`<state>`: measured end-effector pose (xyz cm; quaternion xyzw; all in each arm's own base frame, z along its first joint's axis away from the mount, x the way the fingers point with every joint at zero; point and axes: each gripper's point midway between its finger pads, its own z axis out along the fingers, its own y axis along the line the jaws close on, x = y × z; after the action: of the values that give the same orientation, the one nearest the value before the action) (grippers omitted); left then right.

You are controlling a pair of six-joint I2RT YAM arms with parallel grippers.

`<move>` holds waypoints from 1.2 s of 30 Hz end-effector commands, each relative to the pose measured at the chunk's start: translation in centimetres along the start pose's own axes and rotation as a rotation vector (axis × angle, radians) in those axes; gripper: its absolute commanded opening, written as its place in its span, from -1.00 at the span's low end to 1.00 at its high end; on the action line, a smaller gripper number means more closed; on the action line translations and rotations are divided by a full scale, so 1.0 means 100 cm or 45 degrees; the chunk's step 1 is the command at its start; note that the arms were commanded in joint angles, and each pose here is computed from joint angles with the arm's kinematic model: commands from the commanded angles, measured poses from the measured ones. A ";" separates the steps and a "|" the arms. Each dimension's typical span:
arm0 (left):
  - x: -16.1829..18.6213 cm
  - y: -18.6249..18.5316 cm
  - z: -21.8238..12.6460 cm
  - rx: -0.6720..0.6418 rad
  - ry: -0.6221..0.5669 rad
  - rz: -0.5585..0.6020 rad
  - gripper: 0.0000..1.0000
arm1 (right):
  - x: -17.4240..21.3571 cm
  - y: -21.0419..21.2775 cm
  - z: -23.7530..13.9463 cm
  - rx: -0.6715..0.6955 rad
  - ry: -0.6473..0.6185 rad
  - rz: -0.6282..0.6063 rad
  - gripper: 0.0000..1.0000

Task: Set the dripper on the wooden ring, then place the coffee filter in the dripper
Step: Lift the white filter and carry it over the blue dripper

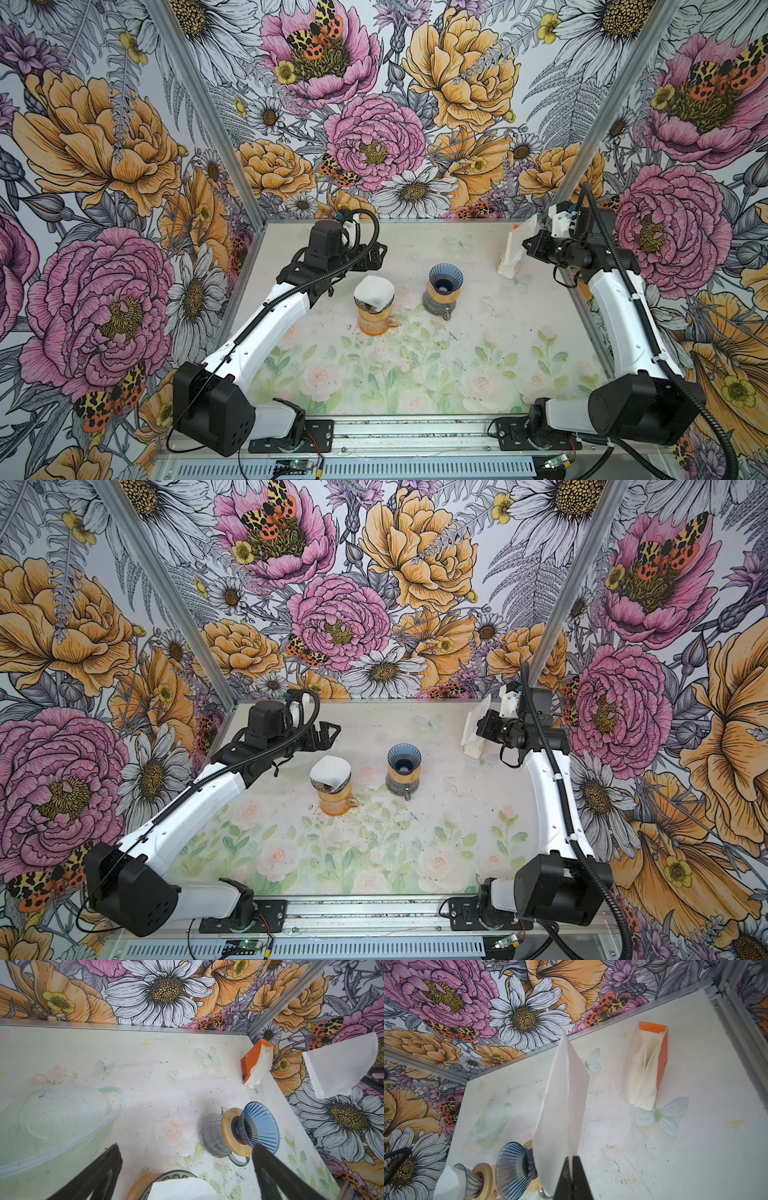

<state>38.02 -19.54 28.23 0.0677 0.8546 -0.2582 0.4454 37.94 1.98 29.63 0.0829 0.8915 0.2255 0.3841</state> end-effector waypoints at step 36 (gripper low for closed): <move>-0.001 -0.099 0.052 0.370 0.171 0.155 0.98 | 0.101 0.101 0.035 -0.068 0.744 -0.247 -1.00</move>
<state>39.32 -29.19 28.63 0.1802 0.8413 -0.3196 0.3970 32.84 15.58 25.47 -0.0905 0.9565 0.2450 0.1300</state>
